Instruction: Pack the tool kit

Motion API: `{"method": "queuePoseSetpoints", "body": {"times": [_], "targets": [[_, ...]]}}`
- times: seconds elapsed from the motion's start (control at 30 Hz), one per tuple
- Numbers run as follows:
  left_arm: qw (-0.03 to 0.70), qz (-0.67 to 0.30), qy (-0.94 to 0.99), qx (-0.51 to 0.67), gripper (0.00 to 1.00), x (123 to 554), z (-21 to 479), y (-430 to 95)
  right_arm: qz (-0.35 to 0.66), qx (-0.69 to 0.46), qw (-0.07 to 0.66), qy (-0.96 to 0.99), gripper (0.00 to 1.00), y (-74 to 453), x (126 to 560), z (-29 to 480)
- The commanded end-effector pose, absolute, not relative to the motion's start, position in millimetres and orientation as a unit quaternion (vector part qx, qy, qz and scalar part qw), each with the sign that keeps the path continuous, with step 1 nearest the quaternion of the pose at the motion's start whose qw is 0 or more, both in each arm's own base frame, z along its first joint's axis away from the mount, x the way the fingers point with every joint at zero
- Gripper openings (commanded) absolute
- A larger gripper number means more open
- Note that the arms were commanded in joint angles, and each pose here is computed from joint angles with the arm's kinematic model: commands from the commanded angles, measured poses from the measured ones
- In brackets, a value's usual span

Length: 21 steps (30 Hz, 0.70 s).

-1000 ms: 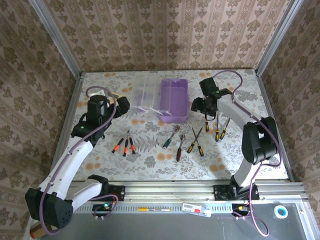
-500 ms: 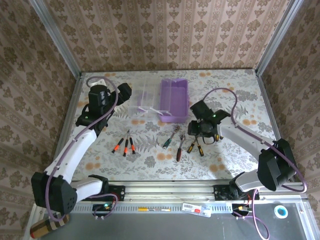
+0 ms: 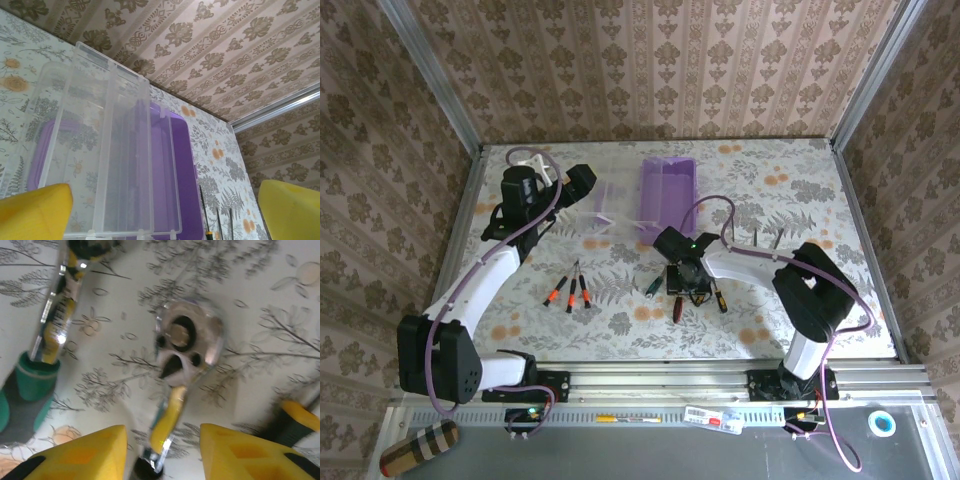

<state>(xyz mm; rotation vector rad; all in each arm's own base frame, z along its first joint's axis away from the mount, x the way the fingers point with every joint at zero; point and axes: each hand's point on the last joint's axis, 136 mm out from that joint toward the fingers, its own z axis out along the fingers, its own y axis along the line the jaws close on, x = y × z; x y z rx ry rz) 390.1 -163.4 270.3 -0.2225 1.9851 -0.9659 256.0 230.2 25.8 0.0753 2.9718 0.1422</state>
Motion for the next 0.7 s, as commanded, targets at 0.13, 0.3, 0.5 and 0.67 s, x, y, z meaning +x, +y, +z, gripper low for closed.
{"method": "queuePoseSetpoints", "body": {"times": [0.13, 0.3, 0.5, 0.67], "targets": [[0.479, -0.403, 0.778, -0.054, 0.97, 378.7, 292.5, -170.7, 0.035, 0.038, 0.088, 0.995, 0.32, 237.0, 267.3, 18.2], [0.472, -0.394, 0.787, -0.045, 0.97, 380.9, 286.4, -174.0, 0.025, 0.066, 0.085, 0.994, 0.21, 223.7, 266.9, 2.2], [0.473, -0.391, 0.789, -0.042, 0.97, 380.1, 283.9, -175.9, 0.041, 0.088, 0.106, 0.99, 0.09, 214.4, 273.8, 2.4], [0.464, -0.398, 0.79, -0.038, 0.97, 379.5, 279.7, -183.3, 0.064, 0.09, 0.129, 0.985, 0.07, 210.1, 279.4, 22.9]]}}
